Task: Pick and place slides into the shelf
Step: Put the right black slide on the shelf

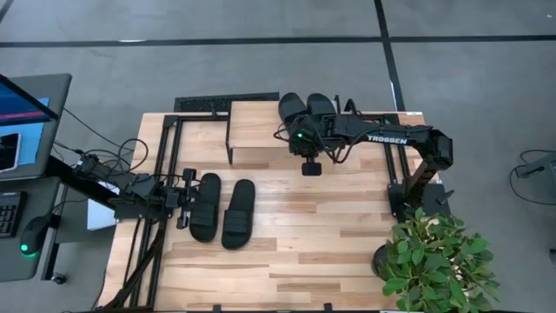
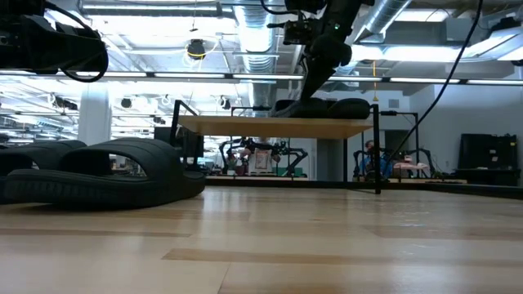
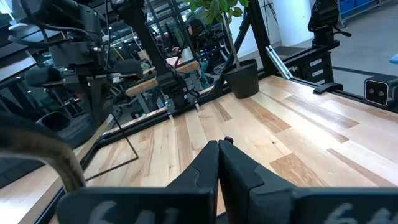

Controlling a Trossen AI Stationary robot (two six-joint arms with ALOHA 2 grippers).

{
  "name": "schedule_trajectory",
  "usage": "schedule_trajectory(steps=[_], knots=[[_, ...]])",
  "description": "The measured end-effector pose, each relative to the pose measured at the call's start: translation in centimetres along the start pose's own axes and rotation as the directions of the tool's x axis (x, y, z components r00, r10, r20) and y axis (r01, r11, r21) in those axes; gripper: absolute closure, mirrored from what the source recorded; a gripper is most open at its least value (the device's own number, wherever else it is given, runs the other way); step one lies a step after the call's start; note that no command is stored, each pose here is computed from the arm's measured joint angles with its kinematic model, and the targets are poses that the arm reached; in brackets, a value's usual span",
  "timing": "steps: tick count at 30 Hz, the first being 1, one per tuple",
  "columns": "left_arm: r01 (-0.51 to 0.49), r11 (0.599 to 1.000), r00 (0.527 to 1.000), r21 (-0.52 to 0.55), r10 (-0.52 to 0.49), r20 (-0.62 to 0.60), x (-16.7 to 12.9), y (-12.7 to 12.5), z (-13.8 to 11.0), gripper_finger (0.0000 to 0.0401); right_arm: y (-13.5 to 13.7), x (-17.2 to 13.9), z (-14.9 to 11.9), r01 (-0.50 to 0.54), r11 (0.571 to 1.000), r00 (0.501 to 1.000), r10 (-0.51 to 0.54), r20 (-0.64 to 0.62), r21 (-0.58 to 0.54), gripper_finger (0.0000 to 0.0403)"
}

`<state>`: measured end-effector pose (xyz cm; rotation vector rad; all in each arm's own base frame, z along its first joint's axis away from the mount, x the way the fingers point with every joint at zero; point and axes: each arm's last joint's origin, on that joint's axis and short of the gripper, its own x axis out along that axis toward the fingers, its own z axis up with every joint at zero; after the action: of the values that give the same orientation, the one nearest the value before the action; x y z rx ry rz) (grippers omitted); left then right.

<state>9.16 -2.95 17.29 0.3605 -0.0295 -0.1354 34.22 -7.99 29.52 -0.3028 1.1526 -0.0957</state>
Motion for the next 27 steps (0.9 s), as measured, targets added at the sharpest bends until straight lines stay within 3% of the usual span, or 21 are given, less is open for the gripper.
schedule_trajectory(steps=[8, 13, 16, 19, 21, 27], knots=[[0.000, 1.000, 1.000, 0.000, 0.000, 0.000, 0.0, 0.0, 0.0, 0.0401, 2.2, -0.4, 0.9, -0.013, 0.996, 1.000, 0.015, 0.025, -0.086, 0.0403], [0.000, 1.000, 1.000, 0.000, 0.000, 0.000, 0.0, 0.0, 0.0, 0.0401, 2.2, -0.6, 1.6, 0.153, 0.985, 0.988, -0.150, 0.042, -0.082, 0.0403], [0.000, 1.000, 1.000, 0.000, 0.000, 0.000, 0.0, 0.0, 0.0, 0.0401, 1.2, -1.7, 2.1, 0.284, 0.959, 0.954, -0.281, 0.109, -0.017, 0.0403], [0.000, 1.000, 1.000, 0.000, 0.000, 0.000, 0.0, 0.0, 0.0, 0.0401, -0.5, -4.7, 2.5, 0.355, 0.929, 0.892, -0.369, 0.263, 0.103, 0.0403], [0.000, 1.000, 1.000, 0.000, 0.000, 0.000, 0.0, 0.0, 0.0, 0.0401, -1.8, -7.3, 2.3, 0.348, 0.921, 0.836, -0.390, 0.387, 0.176, 0.0403], [0.000, 1.000, 1.000, 0.000, 0.000, 0.000, 0.0, 0.0, 0.0, 0.0401, -3.7, -13.7, -0.3, 0.229, 0.933, 0.589, -0.360, 0.723, 0.278, 0.0403]])
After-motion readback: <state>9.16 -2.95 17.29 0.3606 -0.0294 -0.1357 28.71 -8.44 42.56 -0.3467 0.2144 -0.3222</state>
